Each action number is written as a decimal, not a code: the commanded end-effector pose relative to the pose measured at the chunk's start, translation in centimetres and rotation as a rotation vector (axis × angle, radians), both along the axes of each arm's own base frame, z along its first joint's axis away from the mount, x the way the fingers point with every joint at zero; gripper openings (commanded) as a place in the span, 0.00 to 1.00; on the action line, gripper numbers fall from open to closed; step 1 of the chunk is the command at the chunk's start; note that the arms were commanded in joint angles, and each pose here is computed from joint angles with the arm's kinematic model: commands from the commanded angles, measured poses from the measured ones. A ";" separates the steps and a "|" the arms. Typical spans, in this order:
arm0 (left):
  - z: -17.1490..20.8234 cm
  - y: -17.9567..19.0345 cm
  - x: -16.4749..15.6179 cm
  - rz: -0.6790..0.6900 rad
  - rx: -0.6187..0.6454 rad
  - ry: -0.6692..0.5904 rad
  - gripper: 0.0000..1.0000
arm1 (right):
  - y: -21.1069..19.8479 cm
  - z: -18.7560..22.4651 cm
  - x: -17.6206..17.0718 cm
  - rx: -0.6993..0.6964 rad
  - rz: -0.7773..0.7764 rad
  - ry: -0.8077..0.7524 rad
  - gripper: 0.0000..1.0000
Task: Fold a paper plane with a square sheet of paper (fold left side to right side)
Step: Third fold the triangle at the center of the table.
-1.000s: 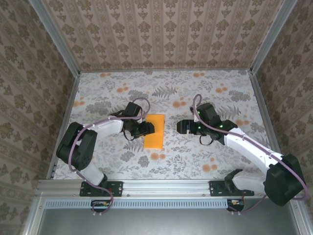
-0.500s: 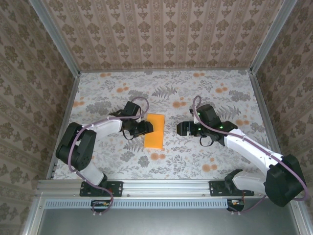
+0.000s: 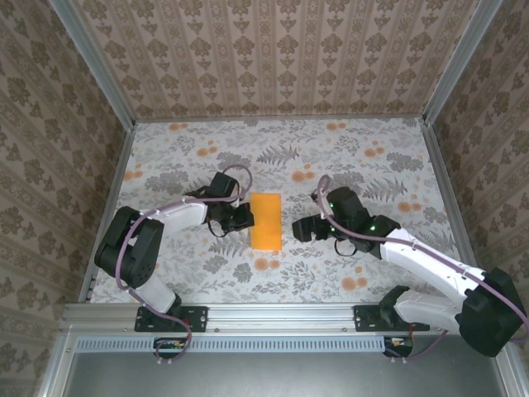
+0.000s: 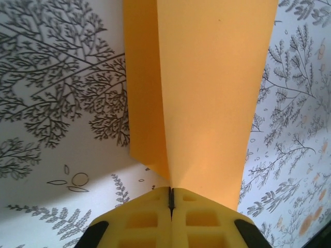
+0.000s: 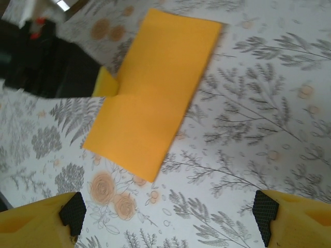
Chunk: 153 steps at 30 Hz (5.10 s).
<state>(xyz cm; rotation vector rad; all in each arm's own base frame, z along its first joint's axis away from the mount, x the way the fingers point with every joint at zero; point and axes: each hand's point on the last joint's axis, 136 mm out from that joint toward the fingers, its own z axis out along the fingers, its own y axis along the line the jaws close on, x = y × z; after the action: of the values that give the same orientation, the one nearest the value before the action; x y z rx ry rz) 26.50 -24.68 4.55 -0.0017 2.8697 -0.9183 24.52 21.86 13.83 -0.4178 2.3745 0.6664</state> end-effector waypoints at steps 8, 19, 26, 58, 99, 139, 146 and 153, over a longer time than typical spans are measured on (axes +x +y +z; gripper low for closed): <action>1.9 -2.2 -0.6 0.018 -0.113 0.027 0.00 | 6.9 -2.2 -3.1 -0.334 0.340 -0.461 0.88; 2.2 -3.2 -0.8 0.025 -0.164 0.057 0.00 | 10.5 -6.4 -2.3 -0.508 0.439 -0.526 0.82; 2.1 -3.1 -1.0 0.026 -0.151 0.065 0.00 | 11.3 -6.5 -0.6 -0.508 0.386 -0.524 0.63; 3.4 -3.3 3.2 -0.160 -0.110 -0.018 0.16 | 11.6 -8.4 -1.9 -0.252 0.484 -0.111 0.00; -3.6 -6.3 3.7 -0.315 0.009 0.072 0.00 | 5.7 -10.9 4.9 -0.115 0.174 0.233 0.00; -3.8 -6.3 3.6 -0.315 0.017 0.068 0.00 | 4.9 -12.3 5.3 -0.173 0.158 0.252 0.00; -4.0 -6.2 3.6 -0.313 0.026 0.069 0.00 | 4.9 -11.2 5.5 -0.169 0.154 0.223 0.00; -3.8 -6.3 3.6 -0.316 0.024 0.063 0.01 | 4.6 -12.7 4.9 -0.196 0.165 0.262 0.00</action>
<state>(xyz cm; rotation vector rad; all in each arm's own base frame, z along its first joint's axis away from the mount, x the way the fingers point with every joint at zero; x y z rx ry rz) 30.77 -31.38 2.16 0.4169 2.9498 -1.0128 29.50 27.05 1.84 -0.6472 2.6499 0.6398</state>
